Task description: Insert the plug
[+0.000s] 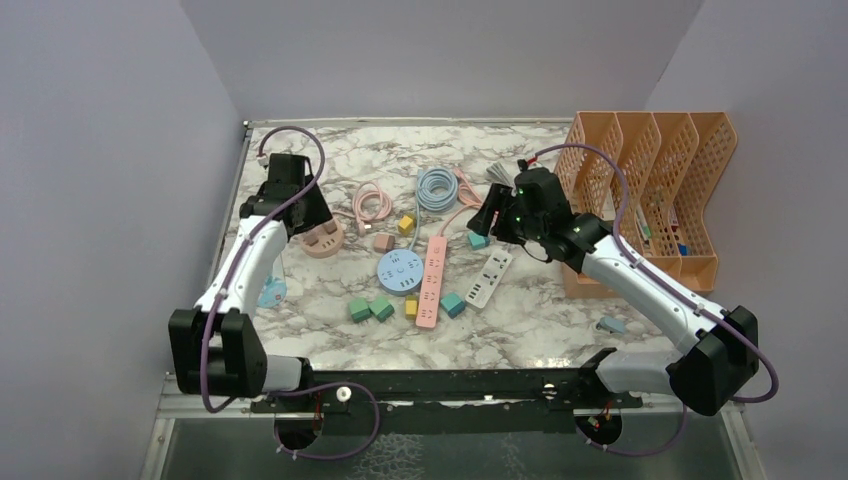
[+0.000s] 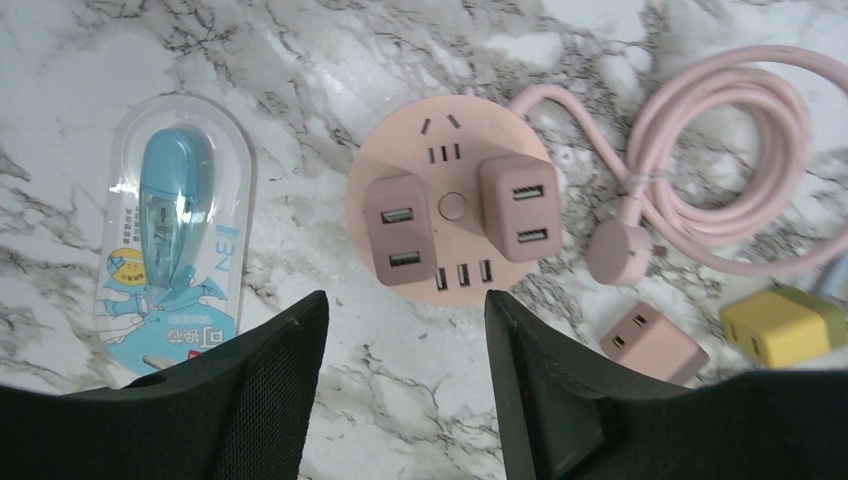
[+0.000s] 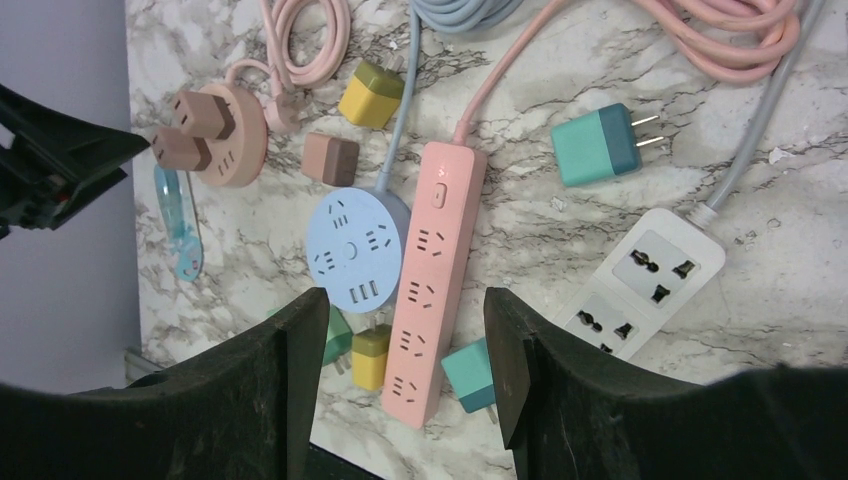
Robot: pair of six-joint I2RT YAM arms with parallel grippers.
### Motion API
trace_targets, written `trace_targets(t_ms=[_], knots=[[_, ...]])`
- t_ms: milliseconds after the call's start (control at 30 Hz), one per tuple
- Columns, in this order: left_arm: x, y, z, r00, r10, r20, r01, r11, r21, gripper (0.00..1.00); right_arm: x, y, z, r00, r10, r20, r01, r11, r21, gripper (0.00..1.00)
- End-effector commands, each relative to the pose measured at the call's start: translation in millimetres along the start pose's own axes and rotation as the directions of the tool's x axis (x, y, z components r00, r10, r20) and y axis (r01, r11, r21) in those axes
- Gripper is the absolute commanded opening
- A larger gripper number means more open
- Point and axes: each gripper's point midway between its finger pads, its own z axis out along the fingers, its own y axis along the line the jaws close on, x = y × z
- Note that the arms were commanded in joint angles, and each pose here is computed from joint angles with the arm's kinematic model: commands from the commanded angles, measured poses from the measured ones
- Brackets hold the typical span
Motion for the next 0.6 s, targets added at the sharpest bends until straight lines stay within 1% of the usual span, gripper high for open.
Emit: trace_targets(t_ms=[0,100,200,233,300,367,467,567], knots=[[8.1,-50.8,-45.4,0.989,0.139,0.048,-0.147,0.926,0.348,0.64,8.8,-10.6,-1.2,0.998,-0.06,-0.035,0.061,0.998,0.035,0.59],[24.2,-81.7,-71.9,0.973,0.21,0.09,-0.226,0.82,0.525,0.68,22.9,-30.8,1.0,0.997,-0.051,-0.063,0.057,0.993,0.105,0.59],[42.5,-106.4,-90.8,0.965,0.233,0.123,-0.256,0.721,0.644,0.76,37.2,-54.9,-0.3,0.997,-0.025,-0.079,0.04,0.98,0.193,0.59],[52.3,-112.8,-92.5,0.96,0.251,0.126,-0.269,0.697,0.664,0.77,41.9,-62.1,-1.5,0.996,-0.015,-0.085,0.034,0.975,0.218,0.59],[68.9,-126.0,-96.4,0.941,0.303,0.15,-0.321,0.661,0.678,0.8,50.9,-73.6,-2.5,0.996,0.007,-0.092,0.017,0.967,0.256,0.59],[80.6,-135.9,-95.8,0.921,0.349,0.171,-0.369,0.643,0.672,0.81,57.7,-79.7,-0.8,0.995,0.017,-0.098,0.01,0.963,0.268,0.59],[85.6,-148.0,-91.9,0.906,0.374,0.199,-0.405,0.624,0.669,0.82,66.1,-83.0,3.1,0.992,0.048,-0.113,-0.015,0.961,0.276,0.59],[87.6,-161.1,-79.5,0.888,0.406,0.216,-0.439,0.609,0.661,0.82,71.2,-81.5,6.6,0.989,0.087,-0.117,-0.053,0.961,0.271,0.59]])
